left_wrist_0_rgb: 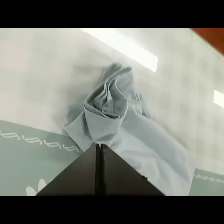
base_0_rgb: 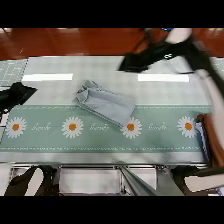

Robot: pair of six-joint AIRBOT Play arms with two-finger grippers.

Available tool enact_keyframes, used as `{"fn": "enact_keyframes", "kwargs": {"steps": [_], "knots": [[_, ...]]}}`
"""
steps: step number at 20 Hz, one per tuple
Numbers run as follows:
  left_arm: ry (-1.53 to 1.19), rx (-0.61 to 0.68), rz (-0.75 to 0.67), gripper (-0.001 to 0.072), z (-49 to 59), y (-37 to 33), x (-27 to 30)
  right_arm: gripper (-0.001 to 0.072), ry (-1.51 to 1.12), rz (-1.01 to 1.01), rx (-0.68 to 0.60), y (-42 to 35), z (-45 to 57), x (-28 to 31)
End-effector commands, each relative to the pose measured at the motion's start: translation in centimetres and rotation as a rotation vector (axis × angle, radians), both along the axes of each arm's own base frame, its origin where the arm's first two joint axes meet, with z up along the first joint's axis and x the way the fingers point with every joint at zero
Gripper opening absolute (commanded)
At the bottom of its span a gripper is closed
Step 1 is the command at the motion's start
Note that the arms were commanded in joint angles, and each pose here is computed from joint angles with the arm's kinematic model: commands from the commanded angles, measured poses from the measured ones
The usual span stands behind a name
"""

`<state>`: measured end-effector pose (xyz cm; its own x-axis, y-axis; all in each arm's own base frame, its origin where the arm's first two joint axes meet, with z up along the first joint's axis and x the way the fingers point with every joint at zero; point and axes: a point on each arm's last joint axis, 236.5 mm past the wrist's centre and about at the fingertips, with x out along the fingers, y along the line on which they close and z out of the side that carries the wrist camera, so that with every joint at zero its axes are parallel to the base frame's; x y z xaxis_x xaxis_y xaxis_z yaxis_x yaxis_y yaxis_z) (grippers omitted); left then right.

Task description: Fold the shirts.

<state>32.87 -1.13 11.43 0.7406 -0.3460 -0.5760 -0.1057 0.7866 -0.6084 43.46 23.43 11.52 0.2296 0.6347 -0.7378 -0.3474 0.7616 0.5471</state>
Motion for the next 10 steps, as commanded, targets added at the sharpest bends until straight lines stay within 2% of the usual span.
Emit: {"fn": "enact_keyframes", "kwargs": {"steps": [1, 3, 5, 7, 10], "knots": [[-0.010, -0.001, -0.026, 0.0020, 0.6, -0.1, -0.9, 0.0419, -0.079, -0.280, -0.314, -14.7, 1.4, -3.9], [0.017, -0.008, -0.072, 0.0020, -0.4, -1.3, -1.5, 0.0418, -0.072, -0.510, -0.386, -19.8, -2.7, -7.2], [0.034, -0.024, -0.103, 0.0020, -1.2, -2.5, -1.8, 0.0419, -0.034, -0.672, -0.353, -21.2, -8.3, -10.6], [0.031, -0.031, -0.130, 0.0020, -1.6, -3.7, -1.7, 0.0426, 0.066, -0.695, -0.170, -17.5, -13.0, -12.9], [0.030, -0.028, -0.159, 0.0020, -2.3, -5.0, -1.5, 0.0426, 0.225, -0.617, 0.100, -11.1, -16.3, -14.1]]}}
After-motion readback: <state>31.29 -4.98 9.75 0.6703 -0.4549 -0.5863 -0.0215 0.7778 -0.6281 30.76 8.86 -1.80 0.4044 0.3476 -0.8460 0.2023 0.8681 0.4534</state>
